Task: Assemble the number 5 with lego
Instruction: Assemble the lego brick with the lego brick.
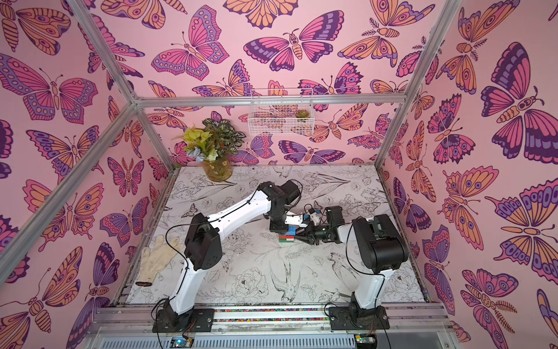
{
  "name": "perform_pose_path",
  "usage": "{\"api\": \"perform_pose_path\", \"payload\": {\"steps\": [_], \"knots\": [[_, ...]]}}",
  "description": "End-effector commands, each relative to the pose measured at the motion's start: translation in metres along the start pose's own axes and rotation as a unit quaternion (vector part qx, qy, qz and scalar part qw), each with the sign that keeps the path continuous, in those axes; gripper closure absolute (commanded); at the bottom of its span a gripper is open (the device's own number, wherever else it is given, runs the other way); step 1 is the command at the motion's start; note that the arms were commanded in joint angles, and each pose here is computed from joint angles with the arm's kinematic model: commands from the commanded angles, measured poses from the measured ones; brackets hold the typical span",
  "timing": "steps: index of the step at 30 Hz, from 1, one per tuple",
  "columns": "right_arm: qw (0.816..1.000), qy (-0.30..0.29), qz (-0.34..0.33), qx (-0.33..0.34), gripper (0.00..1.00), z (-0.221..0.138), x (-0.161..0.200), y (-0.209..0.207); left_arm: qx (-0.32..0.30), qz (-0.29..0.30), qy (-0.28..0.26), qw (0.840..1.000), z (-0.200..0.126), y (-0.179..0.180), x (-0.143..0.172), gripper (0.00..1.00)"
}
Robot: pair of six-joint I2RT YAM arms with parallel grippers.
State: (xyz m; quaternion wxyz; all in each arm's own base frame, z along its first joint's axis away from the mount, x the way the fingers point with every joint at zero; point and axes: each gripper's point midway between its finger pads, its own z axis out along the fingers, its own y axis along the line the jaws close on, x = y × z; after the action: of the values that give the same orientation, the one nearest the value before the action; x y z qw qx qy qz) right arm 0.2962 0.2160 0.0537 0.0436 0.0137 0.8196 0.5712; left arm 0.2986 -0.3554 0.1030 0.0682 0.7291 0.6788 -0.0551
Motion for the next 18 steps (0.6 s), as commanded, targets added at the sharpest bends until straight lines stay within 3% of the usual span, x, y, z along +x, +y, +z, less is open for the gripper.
{"api": "perform_pose_path", "payload": {"steps": [1, 18], "knots": [[1.0, 0.001, 0.015, 0.02, 0.64, 0.004, 0.001, -0.015, 0.006, -0.008, -0.002, 1.0, 0.006, -0.001, 0.004, 0.98], [1.0, 0.005, 0.014, 0.028, 0.64, 0.005, 0.003, -0.016, 0.0, -0.002, 0.024, 1.0, 0.006, -0.005, 0.019, 0.98]]}}
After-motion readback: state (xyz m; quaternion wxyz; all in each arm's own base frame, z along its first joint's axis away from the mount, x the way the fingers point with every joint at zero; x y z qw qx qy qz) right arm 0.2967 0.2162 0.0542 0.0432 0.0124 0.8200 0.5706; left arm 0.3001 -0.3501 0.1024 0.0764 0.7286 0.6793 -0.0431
